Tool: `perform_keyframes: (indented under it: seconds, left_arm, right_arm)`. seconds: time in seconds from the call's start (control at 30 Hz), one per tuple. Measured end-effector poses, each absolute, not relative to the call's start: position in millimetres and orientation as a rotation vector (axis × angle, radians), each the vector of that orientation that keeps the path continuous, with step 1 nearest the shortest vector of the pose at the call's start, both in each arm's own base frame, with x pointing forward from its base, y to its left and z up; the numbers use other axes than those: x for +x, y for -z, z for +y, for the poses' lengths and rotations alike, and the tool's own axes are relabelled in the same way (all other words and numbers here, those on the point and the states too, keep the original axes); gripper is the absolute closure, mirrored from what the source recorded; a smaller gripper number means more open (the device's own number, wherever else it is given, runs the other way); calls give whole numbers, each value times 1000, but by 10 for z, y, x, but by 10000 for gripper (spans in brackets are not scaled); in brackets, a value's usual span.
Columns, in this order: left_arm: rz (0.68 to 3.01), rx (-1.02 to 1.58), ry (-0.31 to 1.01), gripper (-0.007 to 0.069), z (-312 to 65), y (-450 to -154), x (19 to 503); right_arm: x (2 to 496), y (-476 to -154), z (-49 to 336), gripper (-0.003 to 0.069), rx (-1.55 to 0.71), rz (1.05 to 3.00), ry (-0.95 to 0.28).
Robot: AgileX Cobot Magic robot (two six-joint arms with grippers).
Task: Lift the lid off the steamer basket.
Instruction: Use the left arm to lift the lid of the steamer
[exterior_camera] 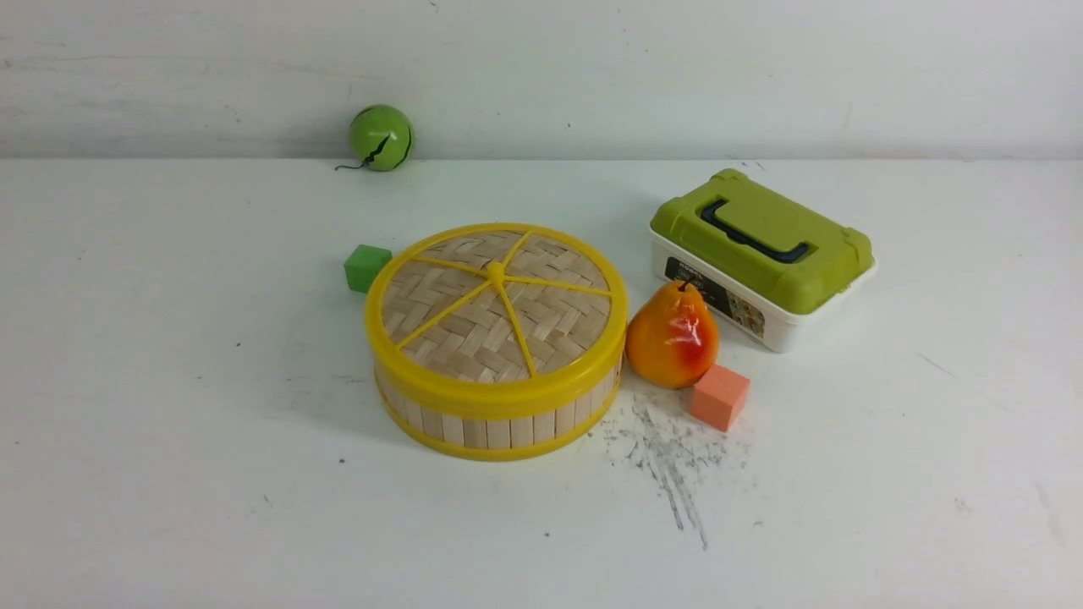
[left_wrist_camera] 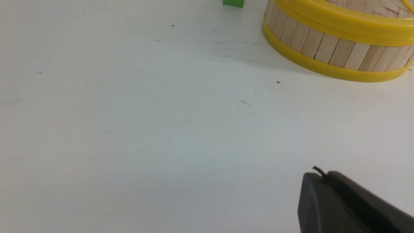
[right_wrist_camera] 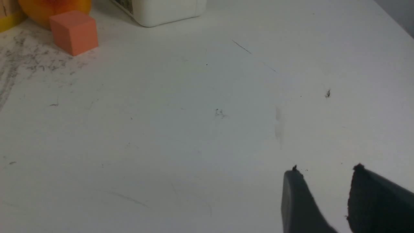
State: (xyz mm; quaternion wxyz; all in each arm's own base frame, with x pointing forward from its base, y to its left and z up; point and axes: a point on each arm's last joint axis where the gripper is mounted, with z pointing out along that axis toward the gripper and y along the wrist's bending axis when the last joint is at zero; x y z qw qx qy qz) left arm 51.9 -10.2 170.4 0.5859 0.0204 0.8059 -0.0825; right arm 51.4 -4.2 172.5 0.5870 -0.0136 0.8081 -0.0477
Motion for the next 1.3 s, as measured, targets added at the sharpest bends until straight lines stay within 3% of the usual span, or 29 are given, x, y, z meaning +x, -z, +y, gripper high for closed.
perform_keyframes:
  seconds: [1.3]
  left_arm:
    - [1832, 43, 192, 584, -99, -1745, 531]
  right_arm:
    - [514, -1725, -42, 419, -32, 1883, 111]
